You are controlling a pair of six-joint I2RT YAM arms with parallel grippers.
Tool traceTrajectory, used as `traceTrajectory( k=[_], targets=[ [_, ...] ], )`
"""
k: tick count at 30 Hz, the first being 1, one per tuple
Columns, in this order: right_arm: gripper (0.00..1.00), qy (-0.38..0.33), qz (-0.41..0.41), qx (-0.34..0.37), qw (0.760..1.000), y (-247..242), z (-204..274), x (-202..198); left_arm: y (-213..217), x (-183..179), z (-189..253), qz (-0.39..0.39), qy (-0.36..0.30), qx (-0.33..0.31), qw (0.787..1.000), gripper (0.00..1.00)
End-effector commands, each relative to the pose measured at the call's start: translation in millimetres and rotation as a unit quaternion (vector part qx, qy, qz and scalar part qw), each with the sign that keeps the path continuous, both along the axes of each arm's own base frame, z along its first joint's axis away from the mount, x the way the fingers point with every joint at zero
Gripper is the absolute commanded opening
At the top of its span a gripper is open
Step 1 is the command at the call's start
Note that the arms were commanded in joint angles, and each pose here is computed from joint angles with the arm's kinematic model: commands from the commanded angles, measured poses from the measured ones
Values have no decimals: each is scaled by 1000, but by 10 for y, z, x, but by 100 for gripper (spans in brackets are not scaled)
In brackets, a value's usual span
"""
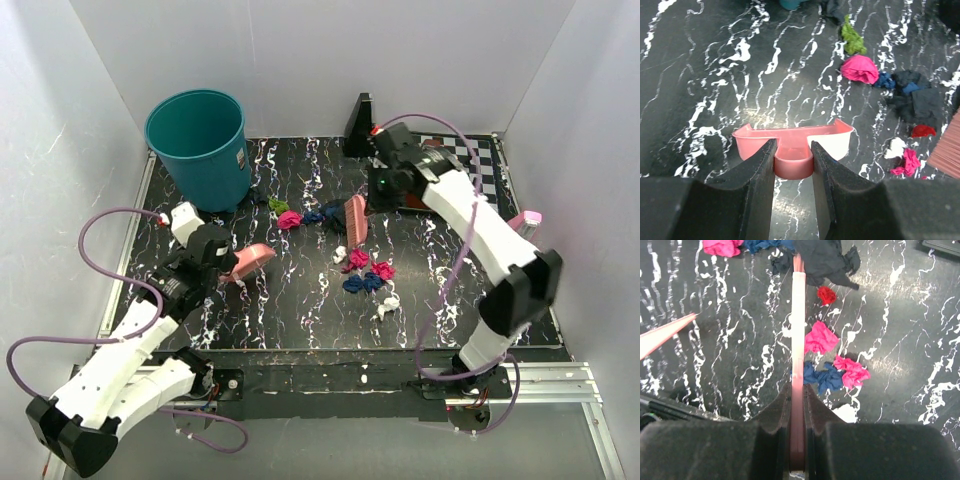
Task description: Sweep away the paper scraps from the table
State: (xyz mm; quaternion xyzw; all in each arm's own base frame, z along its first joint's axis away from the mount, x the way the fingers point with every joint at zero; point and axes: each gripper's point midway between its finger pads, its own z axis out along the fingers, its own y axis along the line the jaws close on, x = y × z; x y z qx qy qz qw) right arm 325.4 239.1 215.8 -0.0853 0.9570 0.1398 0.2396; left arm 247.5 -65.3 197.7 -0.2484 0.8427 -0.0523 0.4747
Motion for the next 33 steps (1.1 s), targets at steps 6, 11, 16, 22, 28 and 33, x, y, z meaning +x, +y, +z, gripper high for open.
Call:
traceTrajectory(
  k=[6,11,16,22,28,33],
  targets=[
    [1,-50,33,119,991,2,416,-303,-448,211,-59,-63,-35,26,997,24],
    [1,-56,42,167,983,-1,459,-408,-784,111,-275,-126,-57,33,990,26],
    [1,-53,51,194,978,3,519,-448,-909,-6,-462,-176,-49,33,983,31],
    [1,-54,53,206,976,-17,530,-503,-940,-182,-725,-220,-13,33,975,88],
    [1,-50,57,213,974,-31,506,-561,-1023,-288,-811,-280,10,51,959,96],
    [1,-54,66,212,974,-60,514,-610,-982,-293,-906,-276,58,86,956,94]
  ],
)
